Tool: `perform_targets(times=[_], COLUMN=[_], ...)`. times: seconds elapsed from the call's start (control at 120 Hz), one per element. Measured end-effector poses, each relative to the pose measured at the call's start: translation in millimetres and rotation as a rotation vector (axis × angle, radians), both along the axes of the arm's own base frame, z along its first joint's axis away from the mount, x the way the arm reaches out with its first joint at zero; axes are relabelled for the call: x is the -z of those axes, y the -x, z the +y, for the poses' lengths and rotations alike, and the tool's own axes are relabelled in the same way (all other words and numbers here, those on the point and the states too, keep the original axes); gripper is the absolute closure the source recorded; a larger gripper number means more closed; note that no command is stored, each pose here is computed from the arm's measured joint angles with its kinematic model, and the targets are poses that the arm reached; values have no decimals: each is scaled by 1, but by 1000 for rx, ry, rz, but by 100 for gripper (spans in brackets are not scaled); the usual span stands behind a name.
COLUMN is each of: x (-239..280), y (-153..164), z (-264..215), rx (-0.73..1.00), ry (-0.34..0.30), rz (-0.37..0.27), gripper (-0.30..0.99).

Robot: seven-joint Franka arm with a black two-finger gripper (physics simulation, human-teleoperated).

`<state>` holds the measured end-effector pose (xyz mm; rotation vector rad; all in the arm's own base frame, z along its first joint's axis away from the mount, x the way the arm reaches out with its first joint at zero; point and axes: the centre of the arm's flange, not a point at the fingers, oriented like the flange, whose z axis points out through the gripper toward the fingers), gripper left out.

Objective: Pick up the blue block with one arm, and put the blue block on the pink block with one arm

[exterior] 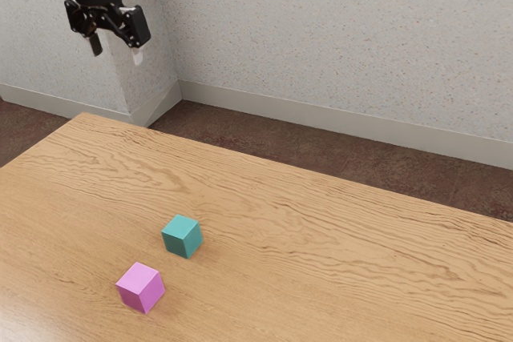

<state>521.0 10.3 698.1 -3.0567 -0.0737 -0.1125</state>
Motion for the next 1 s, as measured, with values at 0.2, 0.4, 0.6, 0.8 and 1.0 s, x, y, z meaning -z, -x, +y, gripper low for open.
perform_targets(times=[0.2,0.4,0.6,0.8,1.0], x=[1,-104,-94,-44,117], y=[4,21,17,5,2], z=[4,-2,-15,-27,-42], rx=[-34,-51,-42,-29,7], ry=[-12,-7,-1,-4,-25], rz=[24,-152,-101,-2,141], gripper=[0,0,0,0,0])
